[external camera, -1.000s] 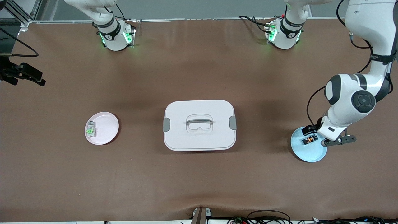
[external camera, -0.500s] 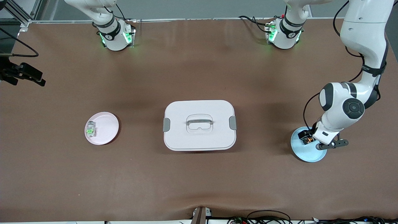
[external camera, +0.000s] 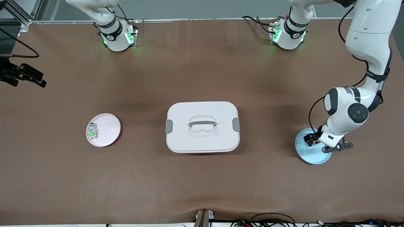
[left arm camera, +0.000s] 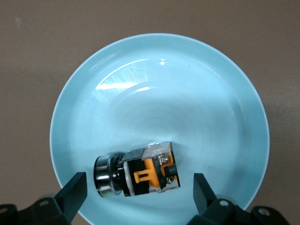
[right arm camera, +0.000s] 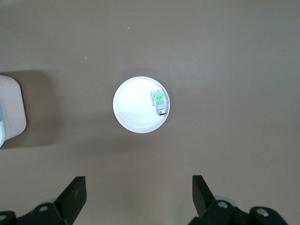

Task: Transfer orange switch to right arm and place

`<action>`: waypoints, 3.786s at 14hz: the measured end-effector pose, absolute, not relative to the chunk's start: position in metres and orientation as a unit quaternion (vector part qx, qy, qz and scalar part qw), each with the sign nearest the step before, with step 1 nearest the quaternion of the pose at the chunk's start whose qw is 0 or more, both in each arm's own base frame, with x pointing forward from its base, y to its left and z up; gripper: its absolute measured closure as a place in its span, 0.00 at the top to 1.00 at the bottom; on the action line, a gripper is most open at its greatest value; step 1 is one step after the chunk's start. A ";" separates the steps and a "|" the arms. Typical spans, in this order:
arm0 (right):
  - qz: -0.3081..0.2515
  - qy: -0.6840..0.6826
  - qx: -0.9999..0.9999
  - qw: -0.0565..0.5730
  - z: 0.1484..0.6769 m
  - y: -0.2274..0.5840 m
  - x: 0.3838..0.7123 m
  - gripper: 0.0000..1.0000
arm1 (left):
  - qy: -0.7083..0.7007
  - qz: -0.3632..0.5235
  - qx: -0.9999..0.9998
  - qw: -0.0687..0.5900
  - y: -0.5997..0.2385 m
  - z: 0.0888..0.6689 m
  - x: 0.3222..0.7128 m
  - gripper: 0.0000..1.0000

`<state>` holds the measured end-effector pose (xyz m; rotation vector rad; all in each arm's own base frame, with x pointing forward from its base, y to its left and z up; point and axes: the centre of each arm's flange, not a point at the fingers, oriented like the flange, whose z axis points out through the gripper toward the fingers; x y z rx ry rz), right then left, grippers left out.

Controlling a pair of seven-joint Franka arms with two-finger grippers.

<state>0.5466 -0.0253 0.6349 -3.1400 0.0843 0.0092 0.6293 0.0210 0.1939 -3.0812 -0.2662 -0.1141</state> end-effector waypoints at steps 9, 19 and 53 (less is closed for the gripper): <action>0.007 0.025 -1.000 0.000 0.631 -0.024 0.549 1.00 | -0.095 -0.041 -0.994 0.022 0.028 0.188 0.629 0.94; 0.013 0.025 -1.000 0.000 0.629 -0.024 0.548 1.00 | -0.123 -0.075 -0.990 0.008 0.006 0.218 0.645 0.74; -0.005 0.191 -0.916 0.353 0.507 0.316 0.455 1.00 | -0.369 0.229 -0.879 -0.195 -0.426 0.505 0.534 0.74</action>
